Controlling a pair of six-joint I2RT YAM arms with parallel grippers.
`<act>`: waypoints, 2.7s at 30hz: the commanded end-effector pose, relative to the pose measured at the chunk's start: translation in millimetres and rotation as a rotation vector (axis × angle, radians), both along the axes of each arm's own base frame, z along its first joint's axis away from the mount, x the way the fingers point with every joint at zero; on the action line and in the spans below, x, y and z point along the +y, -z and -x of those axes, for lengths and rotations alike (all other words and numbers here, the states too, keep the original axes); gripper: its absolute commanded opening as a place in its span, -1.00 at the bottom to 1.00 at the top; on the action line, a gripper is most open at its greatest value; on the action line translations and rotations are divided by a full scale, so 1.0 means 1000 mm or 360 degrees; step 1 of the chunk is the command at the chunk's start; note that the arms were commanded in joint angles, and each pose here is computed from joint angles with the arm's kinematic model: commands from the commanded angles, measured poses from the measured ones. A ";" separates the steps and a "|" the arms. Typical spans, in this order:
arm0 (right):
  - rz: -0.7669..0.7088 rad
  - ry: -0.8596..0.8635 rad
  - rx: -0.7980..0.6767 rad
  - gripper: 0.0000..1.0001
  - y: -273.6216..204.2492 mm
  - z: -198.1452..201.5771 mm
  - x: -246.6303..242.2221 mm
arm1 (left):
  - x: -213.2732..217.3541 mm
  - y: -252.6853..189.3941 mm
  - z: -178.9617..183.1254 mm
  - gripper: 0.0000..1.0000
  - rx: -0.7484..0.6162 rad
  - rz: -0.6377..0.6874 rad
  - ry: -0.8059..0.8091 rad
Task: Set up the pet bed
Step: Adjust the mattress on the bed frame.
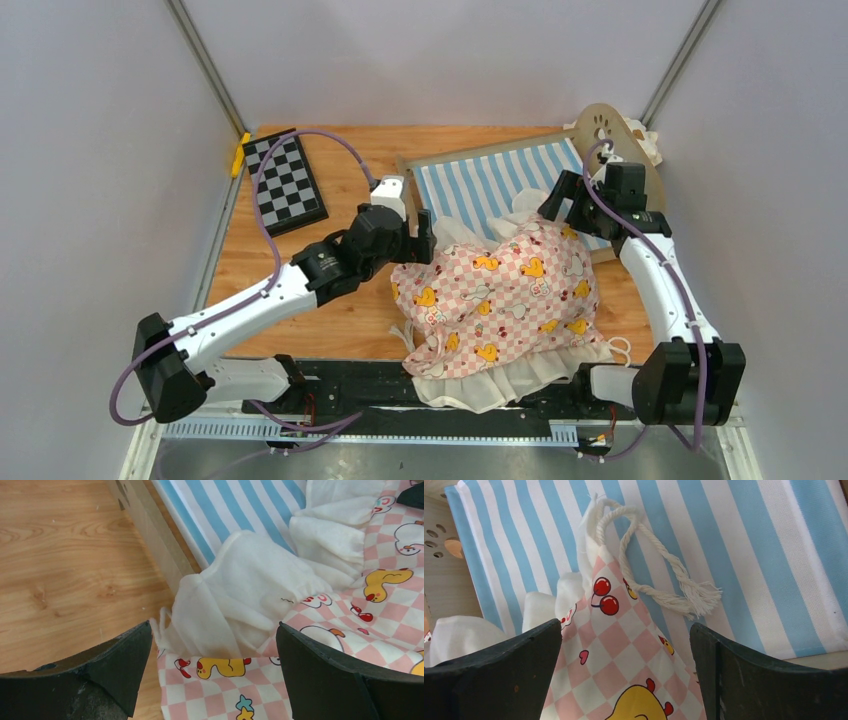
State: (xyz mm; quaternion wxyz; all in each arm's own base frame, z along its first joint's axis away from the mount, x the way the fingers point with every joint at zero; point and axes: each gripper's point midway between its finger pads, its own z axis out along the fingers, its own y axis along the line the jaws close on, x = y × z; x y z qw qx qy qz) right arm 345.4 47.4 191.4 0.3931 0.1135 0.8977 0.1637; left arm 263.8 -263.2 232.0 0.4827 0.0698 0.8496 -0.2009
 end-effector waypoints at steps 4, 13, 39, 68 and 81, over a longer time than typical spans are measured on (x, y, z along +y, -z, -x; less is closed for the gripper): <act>-0.0079 -0.0051 -0.0028 1.00 0.005 -0.006 0.009 | -0.003 0.029 0.008 1.00 0.0116 0.0190 -0.0086; -0.0077 -0.0066 -0.0011 1.00 0.012 -0.002 0.010 | -0.008 0.053 0.015 1.00 0.0210 0.0352 -0.0132; -0.0091 -0.0192 -0.0338 -1.00 -0.065 0.008 0.020 | -0.032 -0.012 0.011 -0.67 -0.0012 0.0517 0.0096; 0.0357 0.0540 -0.1143 -1.00 -0.254 0.078 -0.070 | -0.055 -0.192 0.009 -1.00 -0.0652 0.0582 0.0478; 0.0434 0.0611 -0.1307 -1.00 -0.276 0.036 -0.081 | -0.031 -0.208 -0.036 -1.00 -0.0821 0.0360 0.0137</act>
